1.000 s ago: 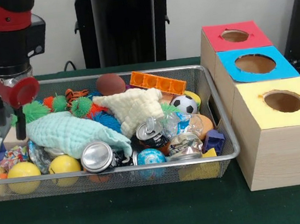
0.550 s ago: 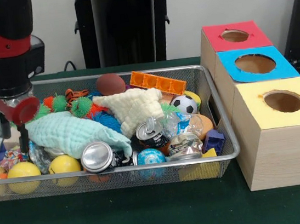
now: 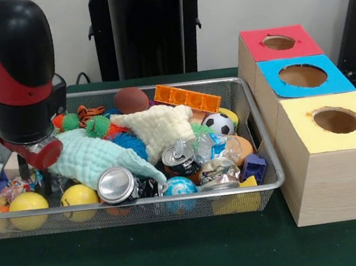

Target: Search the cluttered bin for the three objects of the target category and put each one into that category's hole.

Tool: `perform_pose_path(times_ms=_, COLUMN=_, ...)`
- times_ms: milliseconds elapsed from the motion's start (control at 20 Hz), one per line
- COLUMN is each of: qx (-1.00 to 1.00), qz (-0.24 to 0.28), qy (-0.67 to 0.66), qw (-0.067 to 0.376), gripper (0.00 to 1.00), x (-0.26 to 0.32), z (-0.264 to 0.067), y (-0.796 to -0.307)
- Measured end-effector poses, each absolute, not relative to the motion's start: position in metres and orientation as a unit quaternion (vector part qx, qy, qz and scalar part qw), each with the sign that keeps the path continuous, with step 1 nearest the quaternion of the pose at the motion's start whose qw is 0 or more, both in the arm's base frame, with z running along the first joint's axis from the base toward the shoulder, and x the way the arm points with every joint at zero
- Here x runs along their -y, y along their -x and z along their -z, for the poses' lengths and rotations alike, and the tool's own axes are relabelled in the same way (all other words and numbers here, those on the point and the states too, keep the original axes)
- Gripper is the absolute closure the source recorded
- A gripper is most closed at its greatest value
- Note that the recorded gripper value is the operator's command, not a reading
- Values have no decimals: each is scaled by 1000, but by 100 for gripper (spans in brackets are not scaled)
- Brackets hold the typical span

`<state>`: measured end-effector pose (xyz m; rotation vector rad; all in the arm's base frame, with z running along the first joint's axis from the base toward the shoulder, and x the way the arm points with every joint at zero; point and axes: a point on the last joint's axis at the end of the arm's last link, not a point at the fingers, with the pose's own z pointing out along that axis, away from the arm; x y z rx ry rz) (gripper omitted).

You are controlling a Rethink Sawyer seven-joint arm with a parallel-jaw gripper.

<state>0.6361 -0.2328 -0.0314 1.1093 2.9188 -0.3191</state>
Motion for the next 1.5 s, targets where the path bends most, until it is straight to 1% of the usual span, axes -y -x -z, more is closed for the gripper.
perform_pose_path(times_ms=250, qx=-932, qz=104, qy=-347, qw=-4, gripper=0, x=231, z=42, y=-630)
perform_pose_path(times_ms=700, qx=-934, qz=110, qy=-341, qw=1, gripper=0, x=234, z=34, y=-631)
perform_pose_path(times_ms=1050, qx=-932, qz=120, qy=-343, qw=16, gripper=0, x=243, z=7, y=-635)
perform_pose_path(times_ms=1200, qx=-931, qz=135, qy=-338, qw=21, gripper=0, x=248, z=-6, y=-632)
perform_pose_path(times_ms=1500, qx=-932, qz=158, qy=-325, qw=25, gripper=0, x=250, z=-18, y=-629)
